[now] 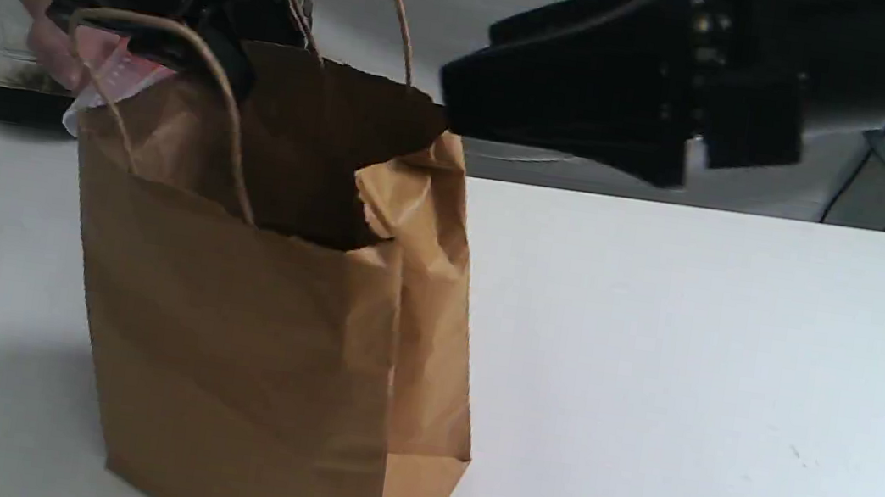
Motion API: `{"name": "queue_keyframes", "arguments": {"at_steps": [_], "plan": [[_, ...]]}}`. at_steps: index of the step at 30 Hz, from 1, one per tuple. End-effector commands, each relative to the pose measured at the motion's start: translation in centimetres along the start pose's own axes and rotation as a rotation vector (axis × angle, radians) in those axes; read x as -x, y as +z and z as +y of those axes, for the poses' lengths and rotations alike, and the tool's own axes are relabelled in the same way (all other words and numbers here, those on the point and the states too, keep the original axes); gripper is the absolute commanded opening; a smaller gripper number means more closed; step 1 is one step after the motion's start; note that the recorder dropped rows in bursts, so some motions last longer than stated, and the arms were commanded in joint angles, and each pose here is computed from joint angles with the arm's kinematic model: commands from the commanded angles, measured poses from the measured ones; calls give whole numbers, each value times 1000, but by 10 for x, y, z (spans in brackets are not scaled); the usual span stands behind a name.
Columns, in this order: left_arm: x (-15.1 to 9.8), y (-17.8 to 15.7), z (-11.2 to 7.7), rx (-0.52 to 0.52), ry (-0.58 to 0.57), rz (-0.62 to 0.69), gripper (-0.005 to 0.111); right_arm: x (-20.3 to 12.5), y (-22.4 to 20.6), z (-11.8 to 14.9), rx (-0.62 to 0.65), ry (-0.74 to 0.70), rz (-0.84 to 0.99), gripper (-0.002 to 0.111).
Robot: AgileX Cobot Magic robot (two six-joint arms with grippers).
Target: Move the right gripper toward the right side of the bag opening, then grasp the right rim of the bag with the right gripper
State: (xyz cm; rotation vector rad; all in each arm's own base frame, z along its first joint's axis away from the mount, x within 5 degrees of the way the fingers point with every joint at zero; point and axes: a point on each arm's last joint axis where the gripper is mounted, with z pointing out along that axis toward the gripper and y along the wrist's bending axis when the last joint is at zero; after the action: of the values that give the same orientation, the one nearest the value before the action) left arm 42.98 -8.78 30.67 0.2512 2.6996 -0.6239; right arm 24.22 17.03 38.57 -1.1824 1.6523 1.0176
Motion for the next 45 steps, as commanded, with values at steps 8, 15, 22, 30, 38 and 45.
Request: {"name": "queue_keyframes", "arguments": {"at_steps": [8,15,22,30,38,45], "plan": [[-2,8,0,-4,-66,33,0,-16,34,-19,67,64,-4,65],[-3,6,-3,58,-164,33,0,-11,52,0,138,-104,-36,65],[-4,5,-22,102,-84,8,0,-9,71,4,-5,-193,-8,65],[-4,5,-22,91,-91,7,0,-10,71,-1,-53,-200,1,65],[-4,5,-23,91,-89,11,0,5,48,15,-85,-206,-10,65],[-4,5,-22,91,-85,7,0,-11,59,-2,-170,-155,34,65]]}}
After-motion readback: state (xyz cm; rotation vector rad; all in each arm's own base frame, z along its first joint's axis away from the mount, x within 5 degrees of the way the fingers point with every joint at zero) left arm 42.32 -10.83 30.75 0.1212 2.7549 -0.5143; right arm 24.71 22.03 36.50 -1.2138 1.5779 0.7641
